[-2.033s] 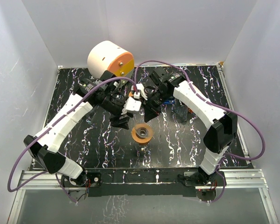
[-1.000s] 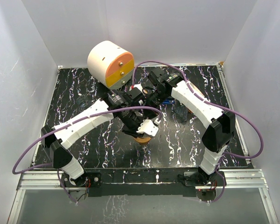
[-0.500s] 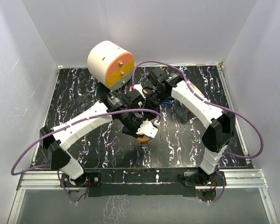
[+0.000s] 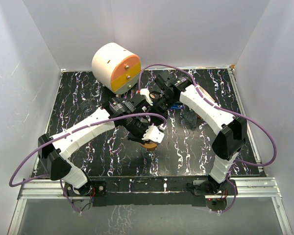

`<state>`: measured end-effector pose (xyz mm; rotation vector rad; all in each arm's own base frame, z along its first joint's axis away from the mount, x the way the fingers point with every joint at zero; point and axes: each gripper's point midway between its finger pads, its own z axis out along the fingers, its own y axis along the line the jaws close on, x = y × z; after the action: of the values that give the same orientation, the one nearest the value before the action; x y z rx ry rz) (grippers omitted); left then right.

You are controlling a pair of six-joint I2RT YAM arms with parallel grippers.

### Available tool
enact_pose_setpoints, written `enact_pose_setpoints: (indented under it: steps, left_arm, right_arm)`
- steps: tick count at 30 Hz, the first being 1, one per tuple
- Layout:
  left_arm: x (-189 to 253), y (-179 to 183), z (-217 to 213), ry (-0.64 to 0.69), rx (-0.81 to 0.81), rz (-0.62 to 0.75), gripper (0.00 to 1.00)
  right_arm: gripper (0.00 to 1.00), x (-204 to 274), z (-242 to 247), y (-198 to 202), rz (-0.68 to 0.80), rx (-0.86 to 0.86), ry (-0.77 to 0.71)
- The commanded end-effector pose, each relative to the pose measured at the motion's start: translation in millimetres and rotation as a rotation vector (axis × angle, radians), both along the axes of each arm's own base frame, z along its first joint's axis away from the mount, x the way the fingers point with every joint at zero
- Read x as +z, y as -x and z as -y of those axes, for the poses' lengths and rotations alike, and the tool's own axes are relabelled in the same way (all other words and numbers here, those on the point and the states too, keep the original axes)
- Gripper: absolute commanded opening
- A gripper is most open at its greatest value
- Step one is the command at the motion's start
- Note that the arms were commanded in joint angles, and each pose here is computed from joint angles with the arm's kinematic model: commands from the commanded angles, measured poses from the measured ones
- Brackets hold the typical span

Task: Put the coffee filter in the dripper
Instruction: Place the coffee dripper in the dripper holder.

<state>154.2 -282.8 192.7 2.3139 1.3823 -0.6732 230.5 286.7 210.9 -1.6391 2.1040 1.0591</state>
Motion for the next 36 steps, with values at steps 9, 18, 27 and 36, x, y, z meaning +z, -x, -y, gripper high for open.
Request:
enact_pose_setpoints:
  steps: [9,18,27,36]
  left_arm:
    - [-20,16,-28,-0.072,0.078,-0.124,0.09]
    - [-32,20,-35,-0.074,0.122,-0.174,0.00]
    - [-38,19,-42,-0.067,0.171,-0.197,0.00]
    - [-46,20,-46,-0.085,0.181,-0.204,0.00]
  right_arm:
    - [0.11,2,-4,-3,0.032,-0.002,0.000]
    - [0.10,0,-4,-4,0.040,-0.005,0.009]
    - [0.08,-7,-5,-4,0.036,-0.003,0.028]
    - [0.04,-21,3,-3,0.050,-0.013,0.069]
